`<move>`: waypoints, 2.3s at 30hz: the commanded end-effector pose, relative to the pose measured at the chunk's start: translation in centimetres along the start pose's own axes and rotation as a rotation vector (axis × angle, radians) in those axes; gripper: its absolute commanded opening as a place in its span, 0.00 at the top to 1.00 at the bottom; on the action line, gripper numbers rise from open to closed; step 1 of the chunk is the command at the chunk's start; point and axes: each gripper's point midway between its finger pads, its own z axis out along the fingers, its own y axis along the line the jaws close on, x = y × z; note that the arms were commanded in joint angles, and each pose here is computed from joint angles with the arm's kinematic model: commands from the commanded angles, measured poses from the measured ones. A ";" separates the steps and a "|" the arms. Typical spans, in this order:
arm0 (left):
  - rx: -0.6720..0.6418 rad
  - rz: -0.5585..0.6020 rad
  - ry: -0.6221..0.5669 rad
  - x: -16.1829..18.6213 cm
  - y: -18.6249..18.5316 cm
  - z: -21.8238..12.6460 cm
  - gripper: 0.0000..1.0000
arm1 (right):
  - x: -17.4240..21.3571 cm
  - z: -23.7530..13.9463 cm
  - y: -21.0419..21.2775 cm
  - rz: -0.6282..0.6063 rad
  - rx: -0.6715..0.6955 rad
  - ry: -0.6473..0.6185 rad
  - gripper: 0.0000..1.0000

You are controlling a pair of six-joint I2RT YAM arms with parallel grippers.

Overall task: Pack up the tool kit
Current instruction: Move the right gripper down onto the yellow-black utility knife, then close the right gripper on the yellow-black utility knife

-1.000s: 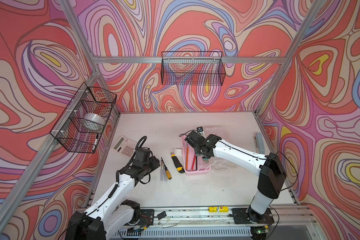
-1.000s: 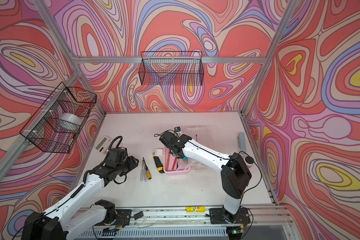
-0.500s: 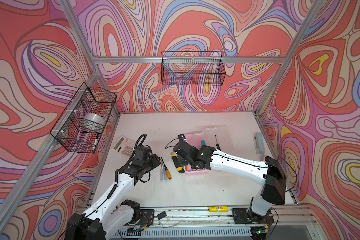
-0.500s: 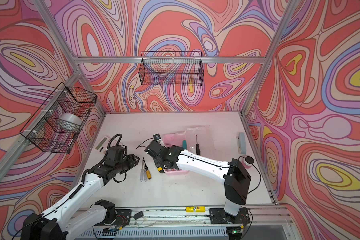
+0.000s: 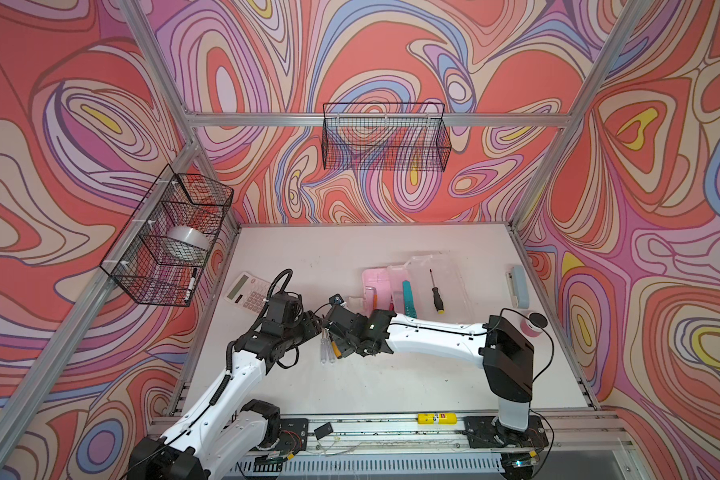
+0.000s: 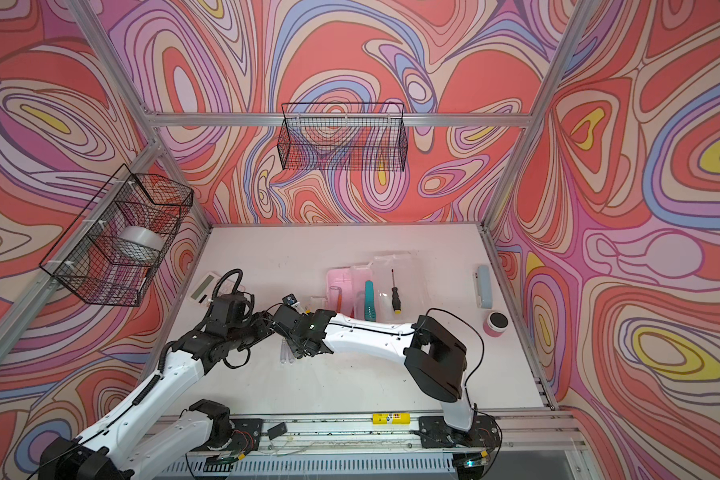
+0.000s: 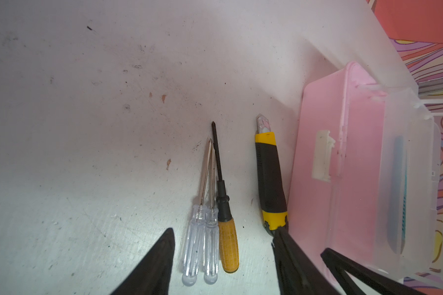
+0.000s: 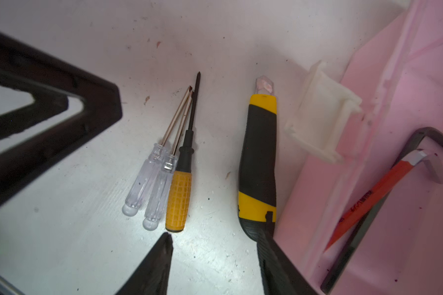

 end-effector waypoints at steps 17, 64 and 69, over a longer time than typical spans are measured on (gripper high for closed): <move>-0.033 -0.021 0.027 0.8 1.2 1.0 0.39 | 0.3 4.8 -5.6 0.114 0.119 0.071 0.44; -0.026 -0.024 0.061 1.2 1.2 2.8 0.40 | 1.2 7.6 -4.0 0.166 0.117 0.200 0.47; -0.025 -0.025 0.062 1.3 1.2 3.0 0.40 | 1.1 7.8 -3.8 0.173 0.110 0.190 0.49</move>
